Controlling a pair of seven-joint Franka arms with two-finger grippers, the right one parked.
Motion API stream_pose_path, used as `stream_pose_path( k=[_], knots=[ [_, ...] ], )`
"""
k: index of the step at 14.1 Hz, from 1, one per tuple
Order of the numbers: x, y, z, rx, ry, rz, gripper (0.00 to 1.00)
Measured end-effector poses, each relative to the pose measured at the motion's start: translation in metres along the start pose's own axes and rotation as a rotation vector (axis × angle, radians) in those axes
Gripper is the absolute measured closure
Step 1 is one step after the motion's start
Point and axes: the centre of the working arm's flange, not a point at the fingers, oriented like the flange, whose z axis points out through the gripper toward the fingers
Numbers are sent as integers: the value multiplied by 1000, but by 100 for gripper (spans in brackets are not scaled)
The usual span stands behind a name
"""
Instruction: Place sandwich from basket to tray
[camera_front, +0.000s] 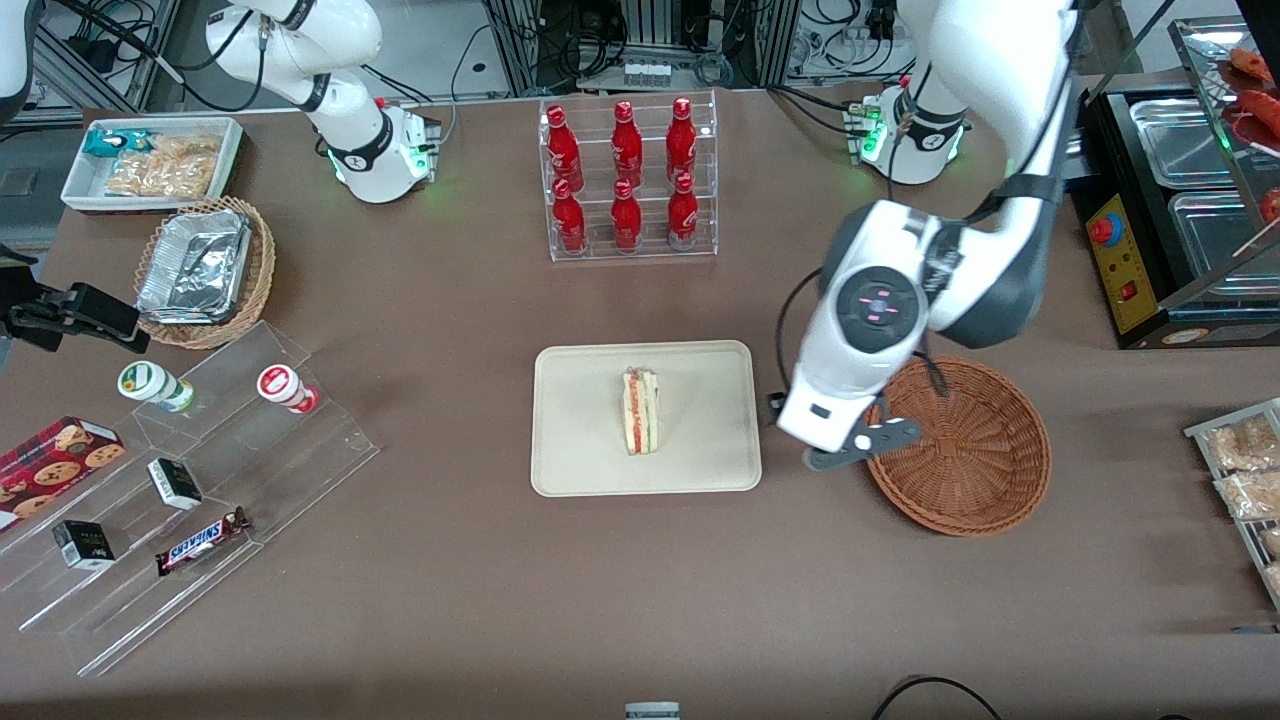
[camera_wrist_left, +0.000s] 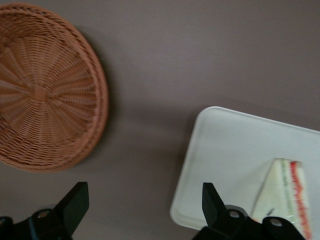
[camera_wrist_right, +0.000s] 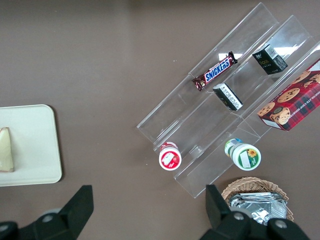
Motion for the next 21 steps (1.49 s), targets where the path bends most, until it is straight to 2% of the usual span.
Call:
stream_pose_path(
  k=[5, 10, 14, 21],
  knots=[
    [21, -113, -31, 12, -82, 97, 0],
    [10, -184, -85, -5, -115, 154, 0],
    [-2, -237, -124, -40, -105, 226, 0],
    [-28, -287, -166, -53, -29, 299, 0]
  ],
)
